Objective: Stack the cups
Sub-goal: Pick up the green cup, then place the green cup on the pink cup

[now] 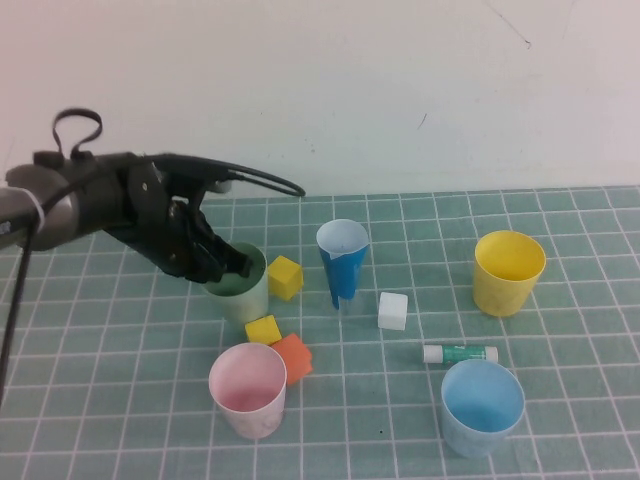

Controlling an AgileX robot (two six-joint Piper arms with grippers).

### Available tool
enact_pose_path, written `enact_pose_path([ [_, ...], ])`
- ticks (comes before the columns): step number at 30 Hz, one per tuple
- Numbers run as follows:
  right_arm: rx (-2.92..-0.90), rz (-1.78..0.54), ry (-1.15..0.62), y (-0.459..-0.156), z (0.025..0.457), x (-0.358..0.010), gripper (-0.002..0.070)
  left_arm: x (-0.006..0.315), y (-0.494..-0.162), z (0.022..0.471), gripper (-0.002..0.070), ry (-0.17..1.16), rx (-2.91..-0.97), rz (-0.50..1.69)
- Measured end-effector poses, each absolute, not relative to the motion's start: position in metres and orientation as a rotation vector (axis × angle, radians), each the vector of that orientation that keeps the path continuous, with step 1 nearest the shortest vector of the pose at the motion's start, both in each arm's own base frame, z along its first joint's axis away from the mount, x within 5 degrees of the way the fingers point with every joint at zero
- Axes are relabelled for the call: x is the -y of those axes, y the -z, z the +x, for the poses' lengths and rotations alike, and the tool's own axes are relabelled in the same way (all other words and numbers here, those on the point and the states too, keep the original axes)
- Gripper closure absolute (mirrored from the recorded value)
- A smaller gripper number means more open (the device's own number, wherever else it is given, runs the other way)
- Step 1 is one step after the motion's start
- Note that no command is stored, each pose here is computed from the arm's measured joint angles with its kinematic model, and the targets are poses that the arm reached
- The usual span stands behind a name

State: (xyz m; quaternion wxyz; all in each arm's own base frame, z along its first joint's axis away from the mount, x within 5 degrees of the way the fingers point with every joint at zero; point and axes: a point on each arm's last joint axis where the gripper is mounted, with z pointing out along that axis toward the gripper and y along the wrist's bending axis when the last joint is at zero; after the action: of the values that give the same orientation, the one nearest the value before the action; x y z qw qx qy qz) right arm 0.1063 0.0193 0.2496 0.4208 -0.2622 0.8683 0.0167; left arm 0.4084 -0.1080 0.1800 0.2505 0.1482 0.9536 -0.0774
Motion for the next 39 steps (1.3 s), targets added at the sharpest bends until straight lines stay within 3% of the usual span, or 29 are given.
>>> enact_pose_path([
  [7, -2.167, -0.639, -0.058, -0.251, 0.107, -0.02, 0.0679, 0.103, -0.259, 0.383, 0.0657, 0.215, -2.502, 0.466],
  [14, -2.144, -0.604, -0.066, -0.253, 0.109, -0.02, 0.0679, 0.095, -0.315, 0.329, 0.0657, 0.258, -2.626, 0.562],
  [19, -2.129, -0.585, -0.064, -0.254, 0.11, -0.02, 0.0679, 0.095, -0.317, 0.307, 0.0657, 0.349, -2.785, 0.613],
  [24, -2.129, -0.584, -0.066, -0.254, 0.11, -0.02, 0.0679, 0.106, -0.297, 0.297, 0.0657, 0.48, -2.836, 0.654],
  [31, -2.128, -0.582, -0.069, -0.254, 0.11, -0.02, 0.0679, 0.121, -0.266, 0.293, 0.0657, 0.353, -2.761, 0.726],
  [39, -2.126, -0.591, -0.064, -0.254, 0.11, -0.02, 0.0679, 0.127, -0.266, 0.302, 0.0658, 0.324, -2.656, 0.677],
])
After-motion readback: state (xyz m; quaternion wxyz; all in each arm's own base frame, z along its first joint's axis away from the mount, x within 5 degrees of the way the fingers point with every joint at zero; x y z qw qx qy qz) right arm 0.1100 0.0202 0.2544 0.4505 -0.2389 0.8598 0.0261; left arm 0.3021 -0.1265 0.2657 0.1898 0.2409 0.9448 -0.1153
